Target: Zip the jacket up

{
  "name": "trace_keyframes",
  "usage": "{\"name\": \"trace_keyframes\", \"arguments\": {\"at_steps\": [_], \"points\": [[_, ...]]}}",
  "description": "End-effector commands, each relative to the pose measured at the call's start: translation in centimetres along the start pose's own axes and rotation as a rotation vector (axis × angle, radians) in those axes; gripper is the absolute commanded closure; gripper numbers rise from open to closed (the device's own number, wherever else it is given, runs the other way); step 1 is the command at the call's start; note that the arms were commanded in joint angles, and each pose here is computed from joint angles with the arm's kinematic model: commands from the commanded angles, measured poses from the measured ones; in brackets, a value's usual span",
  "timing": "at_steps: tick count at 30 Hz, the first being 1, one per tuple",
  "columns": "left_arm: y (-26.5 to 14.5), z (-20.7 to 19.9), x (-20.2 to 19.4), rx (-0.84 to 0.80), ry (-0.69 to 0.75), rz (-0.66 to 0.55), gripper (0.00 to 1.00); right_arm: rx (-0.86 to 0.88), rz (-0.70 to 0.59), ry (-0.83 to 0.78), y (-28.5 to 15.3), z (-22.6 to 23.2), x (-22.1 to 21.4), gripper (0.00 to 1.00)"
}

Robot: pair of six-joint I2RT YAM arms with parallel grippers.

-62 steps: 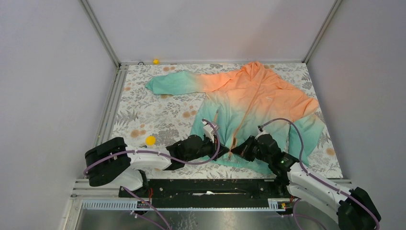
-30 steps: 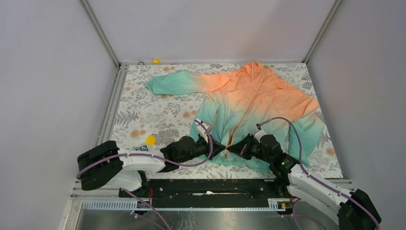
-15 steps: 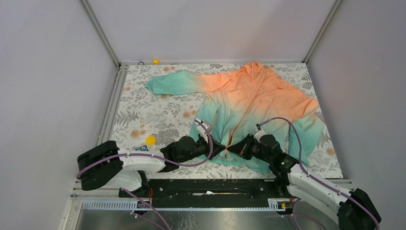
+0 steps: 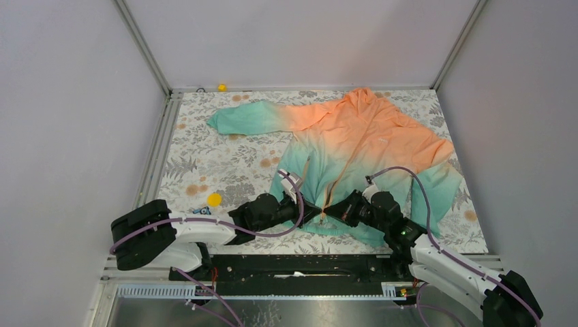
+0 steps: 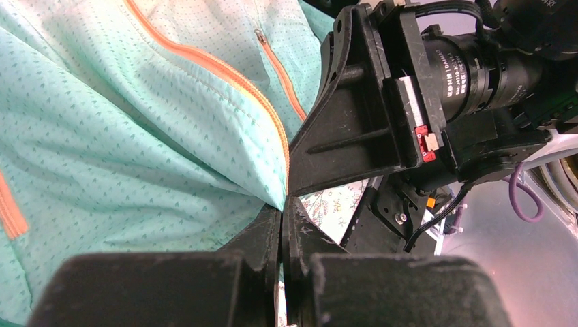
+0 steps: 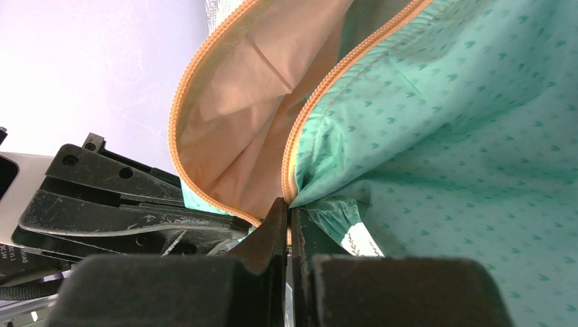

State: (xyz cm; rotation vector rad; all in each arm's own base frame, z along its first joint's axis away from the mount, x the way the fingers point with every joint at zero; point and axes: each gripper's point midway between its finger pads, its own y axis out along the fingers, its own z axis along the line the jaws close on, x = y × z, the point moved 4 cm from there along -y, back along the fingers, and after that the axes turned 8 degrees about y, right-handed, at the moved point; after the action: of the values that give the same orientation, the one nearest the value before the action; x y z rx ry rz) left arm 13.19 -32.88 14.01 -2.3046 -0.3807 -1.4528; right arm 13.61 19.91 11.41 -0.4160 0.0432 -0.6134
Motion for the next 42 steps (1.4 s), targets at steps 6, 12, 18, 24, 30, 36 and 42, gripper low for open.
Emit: {"name": "trace_keyframes", "arguments": {"at_steps": [6,12,18,24,30,36,42], "points": [[0.2,-0.7,0.8,-0.048,0.018,-0.035,1.0,0.058,-0.011,0.034,-0.2,1.8,0.2,1.0],[0.2,-0.6,0.3,-0.049,0.015,-0.019,1.0,0.028,-0.029,0.105,0.0,1.7,0.5,1.0],[0.2,-0.2,0.6,-0.024,0.014,-0.039,1.0,0.04,0.067,0.311,0.5,2.6,-0.5,1.0],[0.3,-0.2,0.8,-0.025,0.044,-0.044,1.0,0.052,0.08,0.536,-0.2,2.1,-0.8,1.0],[0.2,-0.3,0.7,-0.032,0.05,-0.04,1.0,-0.002,0.052,0.577,-0.2,1.5,-0.6,1.0],[-0.4,-0.4,1.4,-0.025,0.056,-0.045,1.0,-0.11,-0.003,0.51,0.0,-0.1,-0.2,1.0],[-0.3,0.5,1.7,0.073,0.02,-0.01,1.0,-0.315,-0.056,0.322,-0.5,-2.4,0.3,1.0]]}}
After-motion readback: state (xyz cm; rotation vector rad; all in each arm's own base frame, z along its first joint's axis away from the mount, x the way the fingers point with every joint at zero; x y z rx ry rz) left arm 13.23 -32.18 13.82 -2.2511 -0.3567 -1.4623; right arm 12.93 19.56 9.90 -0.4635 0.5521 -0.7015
